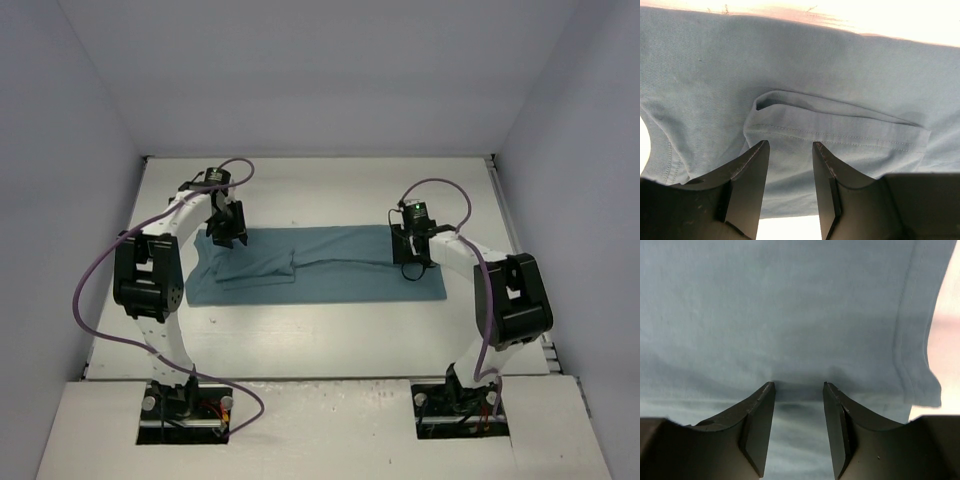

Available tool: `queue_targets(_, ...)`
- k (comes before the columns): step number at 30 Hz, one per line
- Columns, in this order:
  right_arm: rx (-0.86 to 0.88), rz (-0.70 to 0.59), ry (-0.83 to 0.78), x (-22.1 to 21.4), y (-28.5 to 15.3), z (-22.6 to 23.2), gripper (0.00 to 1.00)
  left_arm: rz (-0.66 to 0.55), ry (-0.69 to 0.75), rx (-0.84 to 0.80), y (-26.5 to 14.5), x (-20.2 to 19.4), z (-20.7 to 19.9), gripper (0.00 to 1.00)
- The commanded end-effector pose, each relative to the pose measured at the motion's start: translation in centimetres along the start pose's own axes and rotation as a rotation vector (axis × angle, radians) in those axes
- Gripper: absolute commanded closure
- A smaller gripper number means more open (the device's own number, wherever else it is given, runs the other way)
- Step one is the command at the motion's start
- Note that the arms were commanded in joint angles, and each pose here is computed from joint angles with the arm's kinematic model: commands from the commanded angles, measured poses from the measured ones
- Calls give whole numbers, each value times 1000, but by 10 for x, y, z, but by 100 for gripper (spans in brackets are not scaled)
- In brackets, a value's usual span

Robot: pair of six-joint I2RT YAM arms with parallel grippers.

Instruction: Fold and stack the t-shirts

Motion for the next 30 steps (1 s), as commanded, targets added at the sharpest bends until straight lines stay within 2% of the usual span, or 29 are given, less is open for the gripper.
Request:
queue_targets(1,27,-75,41,0,-22,-1,59,-85,5,-10,-26,7,-6,63)
queue_targets(9,21,-51,63,-16,-24,-7,59,-89,4,-14,-28,7,-7,63)
queue_targets(15,116,-224,57,24,-65,7,59,-141,9,-8,-42,16,-7,63)
queue_targets(18,124,-261,46,40,-71,12,58,-136,2,3,-37,22,-6,63)
queue_targets(25,60,-113,48,25,-23,12,56,-57,-17,37,-3,28,-1,62)
queue_targets(30,36,-63,82,9,-12,9,56,-18,-21,43,20,40,0,63)
Point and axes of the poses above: each gripper's point midway between its finger pads, its own y axis out along the fingers, its own z axis along the line the jaws close on, x = y × z, the point moved 10 cm from there along -y, back along the fingers, and after that the axes turned 15 degrees about y, right-handed, at the moved point
